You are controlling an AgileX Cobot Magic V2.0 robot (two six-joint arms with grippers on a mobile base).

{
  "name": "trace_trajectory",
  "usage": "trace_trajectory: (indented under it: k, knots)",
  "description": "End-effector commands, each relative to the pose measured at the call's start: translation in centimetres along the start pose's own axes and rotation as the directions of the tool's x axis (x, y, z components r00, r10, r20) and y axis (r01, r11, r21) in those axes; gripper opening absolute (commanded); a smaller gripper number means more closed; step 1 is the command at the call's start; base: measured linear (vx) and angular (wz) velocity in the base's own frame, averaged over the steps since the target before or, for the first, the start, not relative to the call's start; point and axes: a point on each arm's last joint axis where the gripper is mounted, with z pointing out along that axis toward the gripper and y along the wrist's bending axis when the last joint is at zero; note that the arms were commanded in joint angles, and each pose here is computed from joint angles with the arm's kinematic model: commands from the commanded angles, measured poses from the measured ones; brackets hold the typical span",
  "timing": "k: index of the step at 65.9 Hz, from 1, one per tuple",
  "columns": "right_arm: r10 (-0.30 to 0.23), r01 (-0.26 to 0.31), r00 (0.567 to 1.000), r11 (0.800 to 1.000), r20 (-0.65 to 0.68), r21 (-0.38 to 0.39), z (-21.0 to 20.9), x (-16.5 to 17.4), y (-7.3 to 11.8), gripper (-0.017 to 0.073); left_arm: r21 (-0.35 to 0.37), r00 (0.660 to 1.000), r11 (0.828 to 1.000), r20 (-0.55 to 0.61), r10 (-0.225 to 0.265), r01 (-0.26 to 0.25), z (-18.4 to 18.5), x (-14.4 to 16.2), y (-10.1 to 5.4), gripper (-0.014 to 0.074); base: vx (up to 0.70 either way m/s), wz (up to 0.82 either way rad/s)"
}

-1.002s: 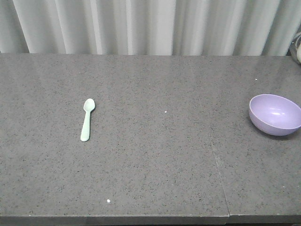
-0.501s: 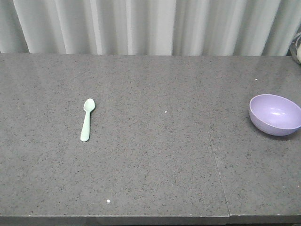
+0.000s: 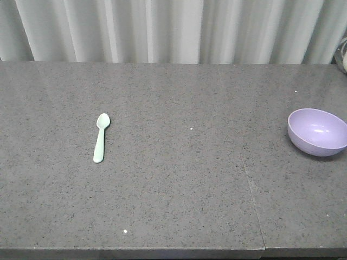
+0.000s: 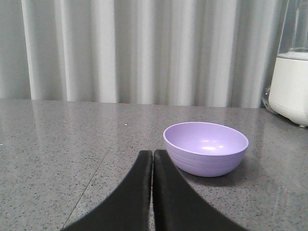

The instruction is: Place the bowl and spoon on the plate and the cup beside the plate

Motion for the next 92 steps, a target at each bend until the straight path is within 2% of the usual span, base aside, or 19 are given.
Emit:
trace_trajectory:
  k: [1,49,51,54,57,58,60,61,63,64,68,72,82,92]
  knots:
    - [-0.014,0.013,0.997,1.000,0.081,0.016,-0.1,-0.7,-0.1,-0.0002,0.012,0.998,1.000,0.062,-0.012,0.011,0.0,0.2,-0.1,-0.0006,0.00,0.00]
    - [-0.013,0.012,0.997,1.000,0.081,0.016,-0.1,-0.7,-0.1,-0.0002,0.013,0.998,1.000,0.065,-0.012,0.011,0.0,0.2,-0.1,-0.0006,0.00,0.00]
    - [-0.001,0.000,0.996,1.000,0.087,0.016,-0.1,-0.8,-0.1,-0.0002,0.015,0.997,1.000,0.073,-0.022,0.021,0.0,0.1,-0.1,-0.0006,0.00,0.00]
    - [0.080,-0.081,0.992,0.997,0.099,0.012,-0.1,-0.9,-0.2,-0.0002,0.022,0.994,0.998,0.091,-0.061,0.059,0.0,0.0,-0.1,-0.0006,0.00,0.00]
    - [0.185,-0.186,0.977,0.982,0.110,0.007,-0.1,-1.0,-0.2,-0.0002,0.035,0.985,0.992,0.115,-0.127,0.123,0.0,-0.3,-0.2,-0.0006,0.00,0.00]
    - [0.236,-0.237,0.965,0.971,0.113,0.003,-0.1,-1.0,-0.3,-0.0002,0.039,0.982,0.989,0.123,-0.147,0.143,-0.1,-0.5,-0.2,-0.0006,0.00,0.00]
    - [0.301,-0.304,0.946,0.953,0.123,-0.001,-0.1,-1.1,-0.3,-0.0002,0.044,0.976,0.985,0.130,-0.173,0.168,-0.1,-0.6,-0.2,-0.0006,0.00,0.00]
    - [0.358,-0.360,0.925,0.933,0.129,-0.006,-0.1,-1.1,-0.4,-0.0002,0.047,0.973,0.983,0.137,-0.184,0.180,-0.1,-0.7,-0.2,-0.0006,0.00,0.00]
    - [0.423,-0.426,0.896,0.905,0.135,-0.011,-0.1,-1.2,-0.4,-0.0002,0.054,0.968,0.980,0.154,-0.200,0.194,-0.1,-0.9,-0.2,-0.0006,0.00,0.00]
    - [0.468,-0.471,0.873,0.882,0.138,-0.015,-0.1,-1.2,-0.5,-0.0002,0.056,0.966,0.979,0.161,-0.201,0.194,-0.1,-0.9,-0.2,-0.0006,0.00,0.00]
    - [0.565,-0.568,0.813,0.823,0.140,-0.022,-0.1,-1.2,-0.5,-0.0002,0.066,0.957,0.976,0.194,-0.216,0.207,-0.2,-1.3,-0.2,-0.0006,0.00,0.00]
    - [0.611,-0.615,0.779,0.788,0.140,-0.024,-0.1,-1.1,-0.6,-0.0002,0.078,0.946,0.975,0.237,-0.223,0.210,-0.3,-1.7,-0.2,-0.0006,0.00,0.00]
    - [0.665,-0.670,0.731,0.742,0.156,-0.027,-0.2,-1.2,-0.8,-0.0002,0.102,0.918,0.975,0.330,-0.220,0.197,-0.6,-2.5,-0.2,-0.0006,0.00,0.00]
    - [0.670,-0.675,0.726,0.738,0.158,-0.027,-0.2,-1.2,-0.8,-0.0002,0.124,0.882,0.973,0.412,-0.228,0.194,-0.9,-3.3,-0.2,-0.0006,0.00,0.00]
